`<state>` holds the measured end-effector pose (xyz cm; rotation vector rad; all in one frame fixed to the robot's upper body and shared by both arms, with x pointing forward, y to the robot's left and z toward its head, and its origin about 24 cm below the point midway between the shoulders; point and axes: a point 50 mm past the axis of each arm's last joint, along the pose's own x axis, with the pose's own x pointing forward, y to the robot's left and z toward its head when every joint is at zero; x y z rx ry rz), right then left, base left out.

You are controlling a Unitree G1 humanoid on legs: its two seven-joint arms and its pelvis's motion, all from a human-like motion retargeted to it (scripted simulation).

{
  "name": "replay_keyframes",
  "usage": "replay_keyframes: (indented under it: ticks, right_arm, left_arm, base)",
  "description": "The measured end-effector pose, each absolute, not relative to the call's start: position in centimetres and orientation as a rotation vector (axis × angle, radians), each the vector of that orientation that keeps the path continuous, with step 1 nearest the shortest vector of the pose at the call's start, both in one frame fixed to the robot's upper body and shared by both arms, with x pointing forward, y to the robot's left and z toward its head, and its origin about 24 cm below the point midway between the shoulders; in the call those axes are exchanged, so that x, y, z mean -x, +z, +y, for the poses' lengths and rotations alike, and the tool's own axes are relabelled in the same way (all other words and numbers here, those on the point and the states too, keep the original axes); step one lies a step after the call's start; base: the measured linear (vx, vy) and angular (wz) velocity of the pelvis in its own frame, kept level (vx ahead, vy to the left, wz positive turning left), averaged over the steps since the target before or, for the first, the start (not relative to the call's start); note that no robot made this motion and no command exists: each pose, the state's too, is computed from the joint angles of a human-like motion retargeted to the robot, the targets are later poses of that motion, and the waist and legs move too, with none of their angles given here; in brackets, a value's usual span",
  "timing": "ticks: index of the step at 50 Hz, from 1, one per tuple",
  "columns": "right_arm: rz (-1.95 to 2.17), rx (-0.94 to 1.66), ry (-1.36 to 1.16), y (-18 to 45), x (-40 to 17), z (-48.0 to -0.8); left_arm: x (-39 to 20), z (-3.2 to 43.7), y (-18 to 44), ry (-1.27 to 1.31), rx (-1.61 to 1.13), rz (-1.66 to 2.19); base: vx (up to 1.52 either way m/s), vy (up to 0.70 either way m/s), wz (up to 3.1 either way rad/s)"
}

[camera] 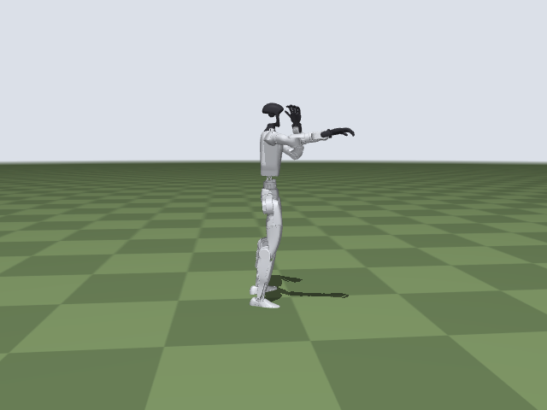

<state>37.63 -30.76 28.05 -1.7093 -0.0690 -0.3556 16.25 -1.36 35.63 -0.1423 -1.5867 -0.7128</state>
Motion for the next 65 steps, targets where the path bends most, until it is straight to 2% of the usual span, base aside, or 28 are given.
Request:
replay_keyframes:
  ticks: [5, 8, 11, 14, 16, 25, 27, 31, 34, 42, 50, 57, 65]
  right_arm:
    - [-0.398, 1.851, -0.785, 32.2, -35.6, -31.3]
    - [-0.381, 1.924, -0.872, 32.6, -35.2, -32.3]
    - [-0.177, 1.929, -0.709, 30.8, -36.1, -33.2]
    - [0.064, 1.839, -0.434, 28.0, -37.1, -33.5]
    - [0.127, 1.791, -0.350, 27.0, -37.3, -33.4]
    - [-0.237, 1.766, -0.592, 28.9, -36.8, -31.6]
    - [-0.141, 1.731, -0.514, 28.0, -37.3, -31.6]
    - [0.210, 1.579, -0.203, 24.0, -38.3, -31.5]
    - [0.283, 1.482, -0.052, 21.1, -38.7, -30.2]
    - [-0.313, 1.181, 0.024, 19.2, -37.3, -20.7]
    - [-0.978, 0.816, 0.156, 26.2, -30.3, -11.8]
    - [-1.526, 0.386, 0.195, 33.6, -21.2, -9.6]
    - [-1.810, 0.024, 0.362, 36.5, -15.0, -9.4]
  left_arm:
    - [-16.4, -0.6, 36.0, -0.606, 0.240, -1.612]
    - [-16.4, -0.8, 36.1, -0.594, 0.250, -1.609]
    - [-16.2, -1.4, 36.1, -0.640, 0.201, -1.610]
    - [-16.0, -1.7, 36.1, -0.698, 0.131, -1.617]
    - [-15.9, -1.6, 36.0, -0.705, 0.116, -1.621]
    - [-16.3, -0.3, 36.1, -0.613, 0.225, -1.621]
    - [-16.2, -0.7, 36.1, -0.648, 0.187, -1.611]
    - [-15.9, -1.7, 36.1, -0.751, 0.077, -1.594]
    - [-15.7, -1.6, 36.1, -0.781, 0.066, -1.598]
    - [-16.9, 1.9, 35.7, -0.555, 0.091, -1.648]
    - [-18.8, 6.6, 33.7, -0.202, -0.238, -1.677]
    - [-20.9, 11.7, 29.3, -0.062, -0.415, -1.458]
    - [-23.2, 18.6, 20.1, -0.010, -0.606, -0.895]
  base:
    - [0.00, 0.00, 0.00]
    - [0.00, 0.00, 0.00]
    - [0.00, 0.00, 0.00]
    - [0.00, 0.00, 0.00]
    - [0.00, 0.00, 0.00]
    - [0.00, 0.00, 0.00]
    - [0.00, 0.00, 0.00]
    - [0.00, 0.00, 0.00]
    - [0.00, 0.00, 0.00]
    - [0.00, 0.00, 0.00]
    - [-0.01, 0.06, 0.19]
    - [0.01, 0.11, 0.46]
    - [0.02, 0.12, 0.56]
